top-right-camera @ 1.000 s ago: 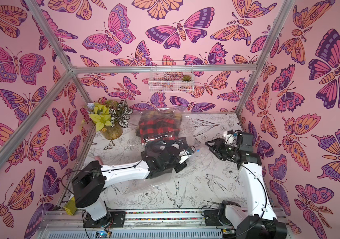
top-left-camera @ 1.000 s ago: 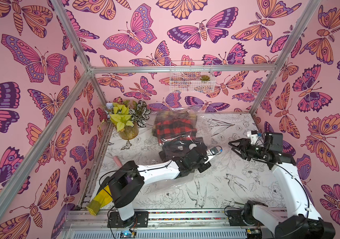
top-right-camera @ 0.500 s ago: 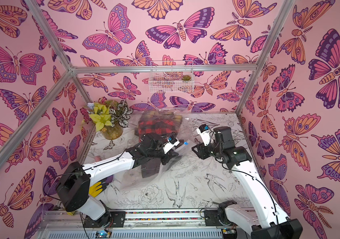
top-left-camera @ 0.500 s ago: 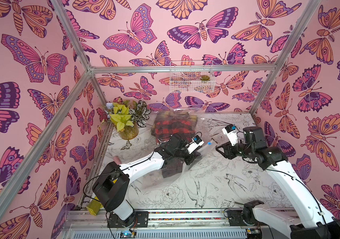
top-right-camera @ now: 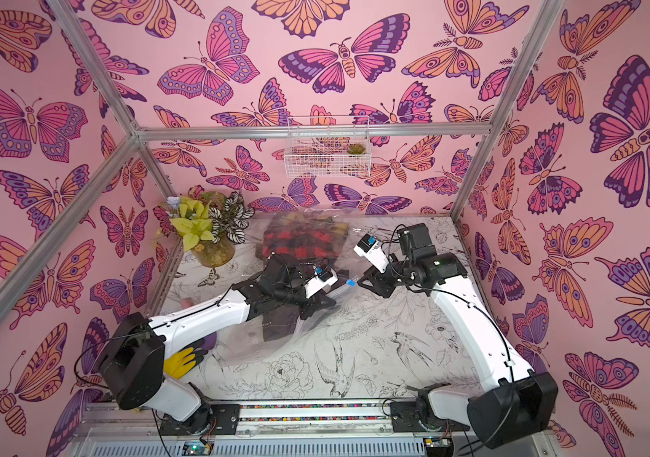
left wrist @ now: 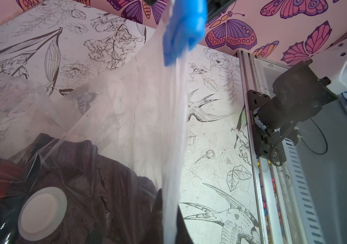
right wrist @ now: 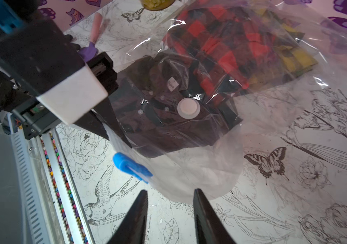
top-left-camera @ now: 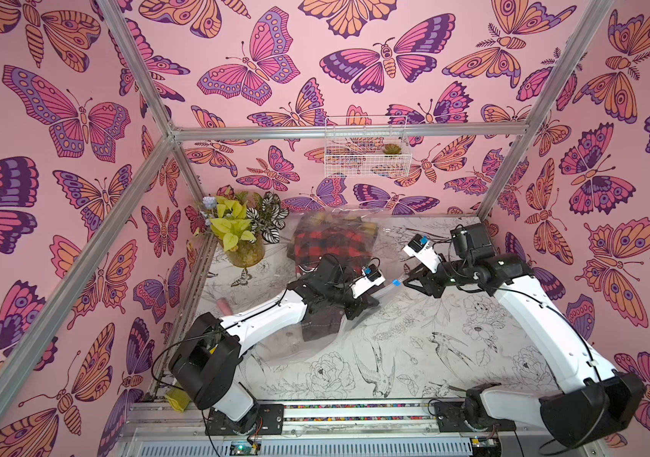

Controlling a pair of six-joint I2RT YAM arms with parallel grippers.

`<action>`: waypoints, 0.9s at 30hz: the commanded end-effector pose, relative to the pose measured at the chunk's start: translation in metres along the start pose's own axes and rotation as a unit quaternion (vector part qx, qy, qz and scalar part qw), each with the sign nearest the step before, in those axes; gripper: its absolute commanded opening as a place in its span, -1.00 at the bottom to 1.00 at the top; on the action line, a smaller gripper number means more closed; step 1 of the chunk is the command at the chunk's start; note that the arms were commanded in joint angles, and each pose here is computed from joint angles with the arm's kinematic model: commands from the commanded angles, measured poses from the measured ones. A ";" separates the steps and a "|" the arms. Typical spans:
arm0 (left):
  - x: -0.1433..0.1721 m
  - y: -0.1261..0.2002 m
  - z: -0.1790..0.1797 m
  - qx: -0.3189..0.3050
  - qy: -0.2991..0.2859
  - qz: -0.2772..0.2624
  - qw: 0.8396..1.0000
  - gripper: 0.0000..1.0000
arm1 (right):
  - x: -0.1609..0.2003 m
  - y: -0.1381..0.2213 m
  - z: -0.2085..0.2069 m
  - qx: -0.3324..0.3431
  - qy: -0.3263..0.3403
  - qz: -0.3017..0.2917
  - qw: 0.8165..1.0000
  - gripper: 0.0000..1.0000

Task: Place the folded shirt into the vacuum bag
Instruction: Close the vacuum bag at the center of the board.

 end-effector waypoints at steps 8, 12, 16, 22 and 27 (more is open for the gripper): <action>0.000 0.004 0.009 0.008 0.016 0.012 1.000 -1.00 | -0.013 -0.008 0.019 -0.099 0.047 -0.024 0.994 -0.68; -0.003 0.005 0.014 0.004 0.024 0.009 1.000 -1.00 | -0.012 -0.009 0.022 -0.106 0.046 -0.025 0.993 -0.89; -0.005 0.006 0.017 0.003 0.032 0.007 0.999 -1.00 | -0.010 -0.011 0.023 -0.108 0.042 -0.025 0.993 -0.85; -0.005 0.006 0.016 0.007 0.038 0.007 0.999 -1.00 | -0.012 -0.017 0.022 -0.108 0.034 -0.023 0.993 -0.80; -0.004 0.007 0.016 0.006 0.038 0.006 0.999 -1.00 | -0.011 -0.019 0.020 -0.099 0.032 -0.018 0.994 -0.99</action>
Point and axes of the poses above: each gripper's point midway between its finger pads, its own y axis back along the fingers, its own z axis along the line the jaws close on, x = y × z, the point moved 6 cm from there along y, back along the fingers, and after that the axes turned 8 degrees about y, right-handed, at the moved point
